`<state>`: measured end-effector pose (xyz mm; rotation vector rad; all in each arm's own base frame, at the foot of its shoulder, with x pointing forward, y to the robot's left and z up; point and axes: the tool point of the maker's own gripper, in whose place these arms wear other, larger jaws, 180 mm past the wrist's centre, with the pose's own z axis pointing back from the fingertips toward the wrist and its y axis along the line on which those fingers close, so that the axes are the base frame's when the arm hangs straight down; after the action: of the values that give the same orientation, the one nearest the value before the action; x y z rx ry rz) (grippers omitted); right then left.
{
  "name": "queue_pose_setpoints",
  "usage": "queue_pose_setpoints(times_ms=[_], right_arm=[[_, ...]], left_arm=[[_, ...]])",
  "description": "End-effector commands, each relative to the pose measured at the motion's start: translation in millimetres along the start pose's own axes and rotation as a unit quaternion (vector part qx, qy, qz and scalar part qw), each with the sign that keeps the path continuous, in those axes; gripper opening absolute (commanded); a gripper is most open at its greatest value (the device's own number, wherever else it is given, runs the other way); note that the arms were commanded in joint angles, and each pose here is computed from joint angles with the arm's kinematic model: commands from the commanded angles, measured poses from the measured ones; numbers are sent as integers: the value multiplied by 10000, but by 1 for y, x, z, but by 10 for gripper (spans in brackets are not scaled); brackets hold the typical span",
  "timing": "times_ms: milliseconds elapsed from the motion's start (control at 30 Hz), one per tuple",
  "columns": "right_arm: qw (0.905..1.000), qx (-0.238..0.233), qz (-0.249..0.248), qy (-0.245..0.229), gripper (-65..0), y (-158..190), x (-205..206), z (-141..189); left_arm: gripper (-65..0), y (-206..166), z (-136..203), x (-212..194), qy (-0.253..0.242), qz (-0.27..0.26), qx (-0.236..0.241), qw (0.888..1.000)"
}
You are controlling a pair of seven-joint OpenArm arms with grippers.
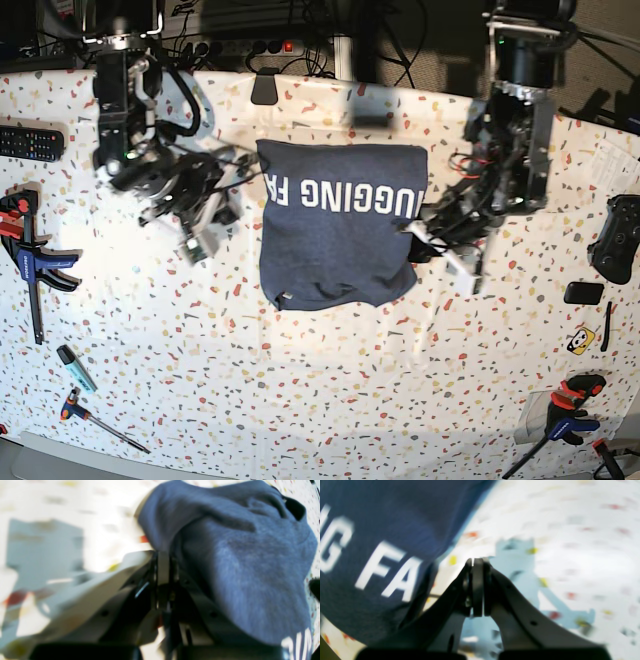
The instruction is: Fold the T-shirt properly
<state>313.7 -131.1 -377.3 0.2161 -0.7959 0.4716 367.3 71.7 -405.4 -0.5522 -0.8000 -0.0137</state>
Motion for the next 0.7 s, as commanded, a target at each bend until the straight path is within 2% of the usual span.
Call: queue_pose_setpoints(times_ms=[0, 167, 267, 400, 500, 600, 667], right_arm=[[9994, -50, 8, -352, -650, -8, 22, 10], [9968, -16, -462, -647, -650, -20, 32, 41], [9971, -195, -517, -521, -650, -24, 18, 57], [9969, -448, -586, -277, -650, -25, -10, 82], [9959, -608, -663, -17, -650, -23, -34, 100], [9938, -624, -899, 186, -650, -17, -59, 120], [9916, -565, -1108, 349, -650, -9, -77, 135]], left_arm=[[-650, -10, 8, 32, -414, -120, -201, 9989], [-650, -8, 46, 34, -409, -517, -232, 9976], [-650, -8, 68, 19, -324, -909, -82, 9953], [-650, 1, 98, -3, -183, -1096, 257, 9935], [-650, 18, 123, -15, -174, -1017, 529, 9933], [-650, 43, 150, -26, -205, -690, 870, 9936], [-650, 54, 170, -39, -159, -560, 894, 9943]])
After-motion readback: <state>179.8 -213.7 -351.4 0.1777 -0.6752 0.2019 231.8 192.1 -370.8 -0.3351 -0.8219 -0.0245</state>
